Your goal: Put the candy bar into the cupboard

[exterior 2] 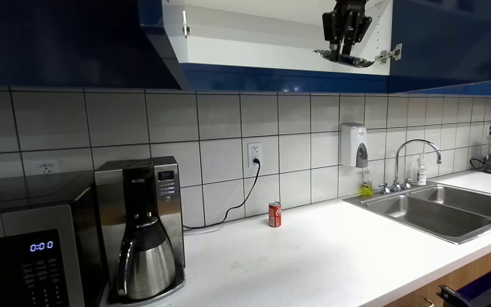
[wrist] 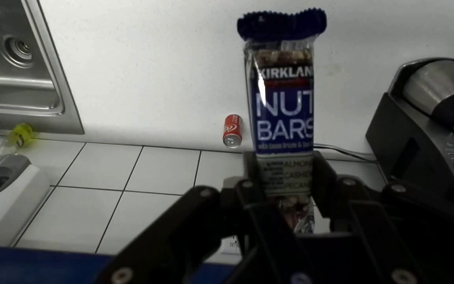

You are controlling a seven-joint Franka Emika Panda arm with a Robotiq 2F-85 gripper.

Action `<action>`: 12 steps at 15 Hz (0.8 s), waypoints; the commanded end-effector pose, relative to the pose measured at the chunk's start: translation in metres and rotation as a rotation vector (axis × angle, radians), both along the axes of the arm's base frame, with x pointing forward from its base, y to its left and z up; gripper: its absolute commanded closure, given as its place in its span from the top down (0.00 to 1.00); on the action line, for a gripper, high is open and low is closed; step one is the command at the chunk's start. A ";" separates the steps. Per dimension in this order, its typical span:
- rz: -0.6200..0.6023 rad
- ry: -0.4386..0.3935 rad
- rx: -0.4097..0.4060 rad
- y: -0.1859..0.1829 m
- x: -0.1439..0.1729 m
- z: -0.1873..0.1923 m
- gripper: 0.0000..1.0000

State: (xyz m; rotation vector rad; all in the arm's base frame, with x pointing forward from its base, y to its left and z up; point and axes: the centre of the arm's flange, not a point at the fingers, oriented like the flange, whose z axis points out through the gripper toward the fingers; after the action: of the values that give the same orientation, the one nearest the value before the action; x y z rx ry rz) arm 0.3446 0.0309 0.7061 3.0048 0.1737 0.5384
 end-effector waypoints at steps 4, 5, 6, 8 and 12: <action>-0.029 -0.067 0.028 0.015 0.030 0.038 0.10; -0.030 -0.074 0.030 0.017 0.036 0.041 0.10; -0.037 -0.086 0.031 0.017 0.041 0.044 0.10; -0.043 -0.114 0.036 0.020 0.053 0.052 0.10; -0.056 -0.152 0.047 0.025 0.073 0.061 0.10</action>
State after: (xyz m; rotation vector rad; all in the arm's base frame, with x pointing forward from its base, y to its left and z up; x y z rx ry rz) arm 0.3977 0.0484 0.7516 2.9895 0.1076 0.7257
